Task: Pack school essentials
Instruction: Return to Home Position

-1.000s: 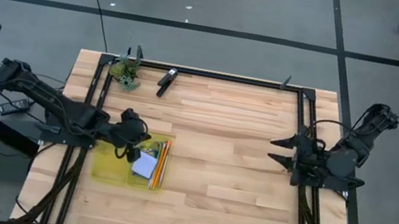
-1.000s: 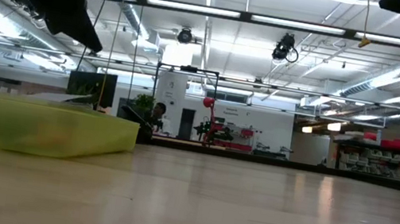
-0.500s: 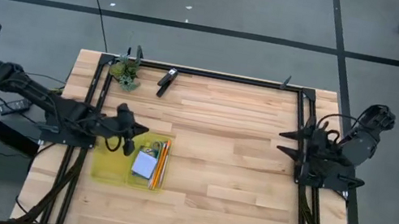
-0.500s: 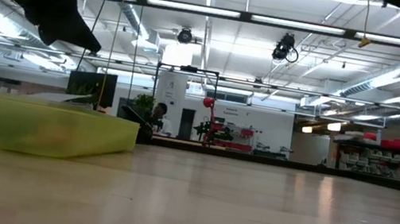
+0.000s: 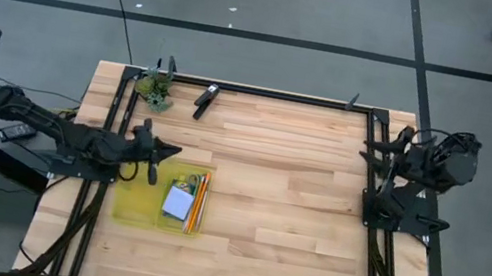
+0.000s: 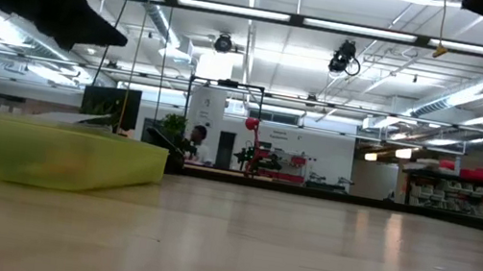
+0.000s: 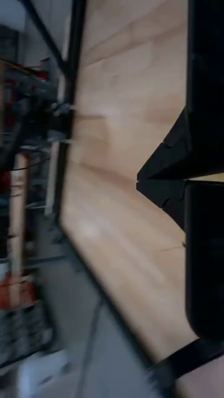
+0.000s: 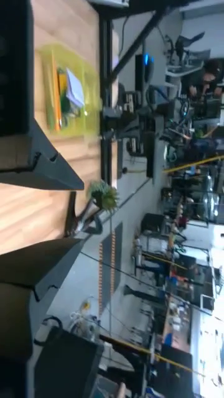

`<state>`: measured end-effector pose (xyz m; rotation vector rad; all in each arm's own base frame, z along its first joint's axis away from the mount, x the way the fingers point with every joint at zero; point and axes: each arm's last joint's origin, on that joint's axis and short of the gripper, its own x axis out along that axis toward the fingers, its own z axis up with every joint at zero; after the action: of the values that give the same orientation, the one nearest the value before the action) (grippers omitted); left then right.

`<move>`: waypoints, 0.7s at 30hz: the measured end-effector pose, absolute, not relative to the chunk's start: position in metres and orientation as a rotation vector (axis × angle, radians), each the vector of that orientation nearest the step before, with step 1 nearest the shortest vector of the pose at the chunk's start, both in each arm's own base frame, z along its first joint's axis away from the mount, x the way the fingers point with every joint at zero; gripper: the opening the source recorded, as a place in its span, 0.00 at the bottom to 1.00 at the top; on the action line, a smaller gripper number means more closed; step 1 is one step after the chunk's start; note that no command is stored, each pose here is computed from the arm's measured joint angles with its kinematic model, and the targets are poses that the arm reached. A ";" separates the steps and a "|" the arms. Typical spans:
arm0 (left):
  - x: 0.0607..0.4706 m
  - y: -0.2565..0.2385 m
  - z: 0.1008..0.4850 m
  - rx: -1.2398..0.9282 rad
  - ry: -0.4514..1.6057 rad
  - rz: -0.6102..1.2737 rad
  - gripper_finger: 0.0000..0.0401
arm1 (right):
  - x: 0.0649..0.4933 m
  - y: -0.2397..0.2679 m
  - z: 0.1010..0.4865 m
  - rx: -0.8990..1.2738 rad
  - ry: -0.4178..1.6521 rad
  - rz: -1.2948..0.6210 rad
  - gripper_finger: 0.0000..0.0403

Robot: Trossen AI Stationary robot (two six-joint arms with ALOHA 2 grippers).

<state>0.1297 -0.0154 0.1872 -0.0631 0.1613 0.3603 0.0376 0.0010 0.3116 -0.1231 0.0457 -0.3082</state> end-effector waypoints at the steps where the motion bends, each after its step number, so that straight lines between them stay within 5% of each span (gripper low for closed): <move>1: 0.129 -0.014 0.188 -0.040 0.139 0.367 0.01 | 0.035 -0.001 0.312 -0.125 0.039 -0.311 0.34; 21: 0.112 0.013 0.199 0.080 -0.050 0.332 0.01 | 0.047 0.009 0.272 -0.023 -0.009 -0.404 0.11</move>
<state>0.1122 0.0129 0.1986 0.0796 -0.0503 0.3317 0.0474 0.0090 0.2722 -0.0226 -0.0094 -0.4040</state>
